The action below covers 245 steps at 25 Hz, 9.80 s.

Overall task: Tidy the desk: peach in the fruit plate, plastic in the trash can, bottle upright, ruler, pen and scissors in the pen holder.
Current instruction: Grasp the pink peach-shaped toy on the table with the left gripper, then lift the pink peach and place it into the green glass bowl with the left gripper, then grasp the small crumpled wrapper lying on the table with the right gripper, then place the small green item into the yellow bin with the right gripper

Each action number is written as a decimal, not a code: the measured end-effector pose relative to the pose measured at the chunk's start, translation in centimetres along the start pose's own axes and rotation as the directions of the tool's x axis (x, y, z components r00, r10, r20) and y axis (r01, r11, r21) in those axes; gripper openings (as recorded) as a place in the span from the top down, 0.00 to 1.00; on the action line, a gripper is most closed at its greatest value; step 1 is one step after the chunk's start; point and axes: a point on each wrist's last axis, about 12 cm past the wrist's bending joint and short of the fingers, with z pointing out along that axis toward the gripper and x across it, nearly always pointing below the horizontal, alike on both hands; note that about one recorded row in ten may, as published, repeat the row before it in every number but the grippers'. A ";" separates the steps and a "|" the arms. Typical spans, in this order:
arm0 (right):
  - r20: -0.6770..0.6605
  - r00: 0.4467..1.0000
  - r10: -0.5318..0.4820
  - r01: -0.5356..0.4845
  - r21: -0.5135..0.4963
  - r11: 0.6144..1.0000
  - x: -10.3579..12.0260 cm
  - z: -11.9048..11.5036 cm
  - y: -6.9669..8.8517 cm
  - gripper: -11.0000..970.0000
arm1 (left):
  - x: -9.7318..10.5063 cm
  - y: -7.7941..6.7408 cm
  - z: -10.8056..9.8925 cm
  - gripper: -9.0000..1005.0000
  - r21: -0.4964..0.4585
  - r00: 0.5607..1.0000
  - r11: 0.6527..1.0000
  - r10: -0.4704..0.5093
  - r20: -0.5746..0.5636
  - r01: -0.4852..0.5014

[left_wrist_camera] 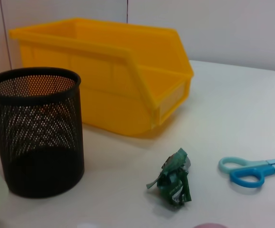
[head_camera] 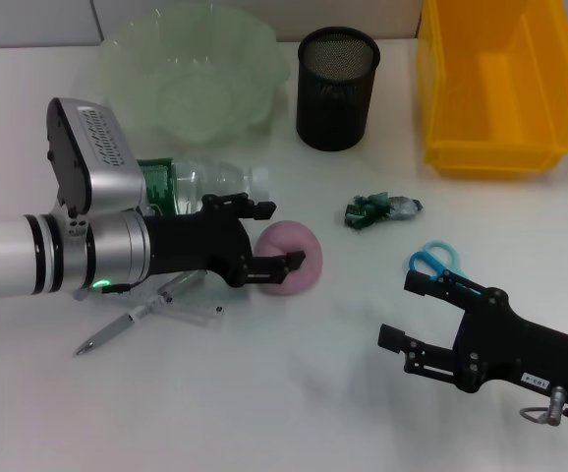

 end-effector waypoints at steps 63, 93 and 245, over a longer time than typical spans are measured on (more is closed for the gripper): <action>0.043 0.999 0.027 -0.025 -0.048 0.999 0.4 1.5 1.5 0.16 | -4.4 7.6 -1.6 0.94 -0.521 0.955 0.821 -0.093 0.280 0.233; 0.063 0.998 0.021 -0.019 -0.021 1.000 0.0 1.8 1.0 0.16 | -4.3 5.8 -0.6 0.61 -0.420 0.958 0.886 -0.083 0.275 0.198; 0.322 0.940 -0.112 -0.033 0.412 0.911 -11.9 -2.0 -8.2 0.96 | 0.3 -4.1 -3.8 0.19 0.126 0.973 0.989 0.043 0.227 -0.074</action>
